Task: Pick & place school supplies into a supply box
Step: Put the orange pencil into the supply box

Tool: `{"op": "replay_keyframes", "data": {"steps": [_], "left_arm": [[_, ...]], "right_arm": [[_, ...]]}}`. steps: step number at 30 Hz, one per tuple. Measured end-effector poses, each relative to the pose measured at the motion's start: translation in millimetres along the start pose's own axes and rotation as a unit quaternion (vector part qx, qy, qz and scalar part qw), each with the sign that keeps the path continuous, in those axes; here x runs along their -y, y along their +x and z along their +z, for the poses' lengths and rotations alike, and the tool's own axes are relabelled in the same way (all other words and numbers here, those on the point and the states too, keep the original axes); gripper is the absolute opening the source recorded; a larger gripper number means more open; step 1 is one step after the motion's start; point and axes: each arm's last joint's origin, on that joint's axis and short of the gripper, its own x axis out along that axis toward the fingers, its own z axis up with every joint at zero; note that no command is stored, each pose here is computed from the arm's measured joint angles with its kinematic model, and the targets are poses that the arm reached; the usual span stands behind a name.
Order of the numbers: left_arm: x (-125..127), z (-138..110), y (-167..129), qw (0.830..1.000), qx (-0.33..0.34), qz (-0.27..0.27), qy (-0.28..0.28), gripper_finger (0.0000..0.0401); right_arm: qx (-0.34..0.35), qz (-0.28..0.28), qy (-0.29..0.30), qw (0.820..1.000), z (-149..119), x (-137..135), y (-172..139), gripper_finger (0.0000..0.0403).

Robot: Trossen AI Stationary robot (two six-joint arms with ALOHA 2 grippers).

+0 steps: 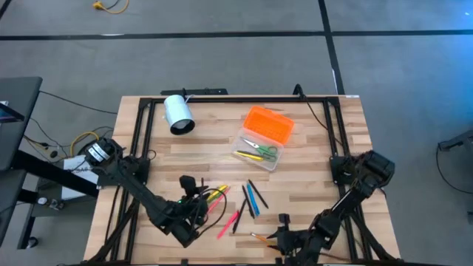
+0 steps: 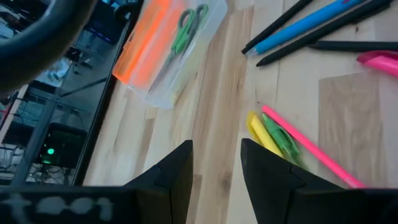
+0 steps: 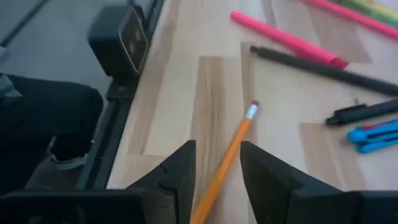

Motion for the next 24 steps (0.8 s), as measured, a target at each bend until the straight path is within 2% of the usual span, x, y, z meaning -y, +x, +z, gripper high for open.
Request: {"op": "replay_keyframes", "data": {"steps": [8,18,24], "left_arm": [[2.5,-1.4,-3.7,1.000,0.004,-0.005,-0.029,0.0127],[2.7,-1.4,-3.6,0.999,0.003,-0.005,-0.037,0.0127],[2.8,-1.5,-3.8,0.999,0.003,-0.006,-0.037,0.0127]], "right_arm": [[-0.064,-0.062,0.009,0.996,-7.4,-10.8,18.3,0.0118],[-0.088,-0.073,0.046,0.992,-13.3,-13.0,15.7,0.0118],[-0.149,-0.132,0.094,0.975,-22.5,-1.5,7.2,0.0118]]}}
